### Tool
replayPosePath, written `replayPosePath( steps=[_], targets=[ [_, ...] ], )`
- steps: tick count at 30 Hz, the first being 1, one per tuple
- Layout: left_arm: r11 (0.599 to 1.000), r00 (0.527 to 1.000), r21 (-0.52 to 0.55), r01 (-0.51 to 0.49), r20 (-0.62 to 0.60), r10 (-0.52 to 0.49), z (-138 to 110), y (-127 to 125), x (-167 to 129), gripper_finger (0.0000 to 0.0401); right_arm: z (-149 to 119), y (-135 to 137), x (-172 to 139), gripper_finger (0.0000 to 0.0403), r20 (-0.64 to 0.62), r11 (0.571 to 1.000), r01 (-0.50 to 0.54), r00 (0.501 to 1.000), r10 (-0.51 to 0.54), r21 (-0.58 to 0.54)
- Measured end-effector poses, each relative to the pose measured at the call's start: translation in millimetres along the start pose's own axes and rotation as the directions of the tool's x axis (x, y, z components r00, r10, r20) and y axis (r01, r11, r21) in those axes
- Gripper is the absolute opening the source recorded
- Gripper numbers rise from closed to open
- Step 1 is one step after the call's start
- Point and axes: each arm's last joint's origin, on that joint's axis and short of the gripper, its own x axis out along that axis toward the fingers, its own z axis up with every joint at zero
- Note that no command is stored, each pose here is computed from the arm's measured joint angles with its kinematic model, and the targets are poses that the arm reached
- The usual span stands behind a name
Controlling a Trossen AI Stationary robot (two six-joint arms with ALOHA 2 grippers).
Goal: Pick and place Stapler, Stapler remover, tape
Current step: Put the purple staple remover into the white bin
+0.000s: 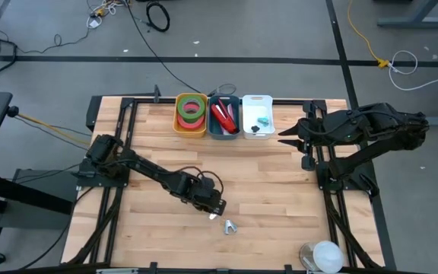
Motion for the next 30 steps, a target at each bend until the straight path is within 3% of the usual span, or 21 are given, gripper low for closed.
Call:
replayPosePath(
  steps=[11, 18, 30],
  targets=[
    [0.976, 0.958, 0.105, 0.192, 0.197, -0.21, 50.0, -17.2, -53.1, 0.0006, 1.3, -0.1, -0.1, 0.0081, 0.014, 1.0, 0.002, 1.0, -0.002, -0.007],
    [0.912, 0.861, 0.255, 0.322, 0.322, -0.394, 83.4, -27.6, -95.0, 0.0006, 3.0, -0.1, -0.2, 0.0081, 0.03, 1.0, 0.002, 1.0, -0.002, -0.002],
    [0.838, 0.725, 0.409, 0.361, 0.442, -0.528, 132.7, -24.3, -136.0, 0.0006, 7.1, 0.0, 0.6, 0.0081, 0.065, 1.0, 0.009, 0.998, -0.01, 0.012]
  ],
)
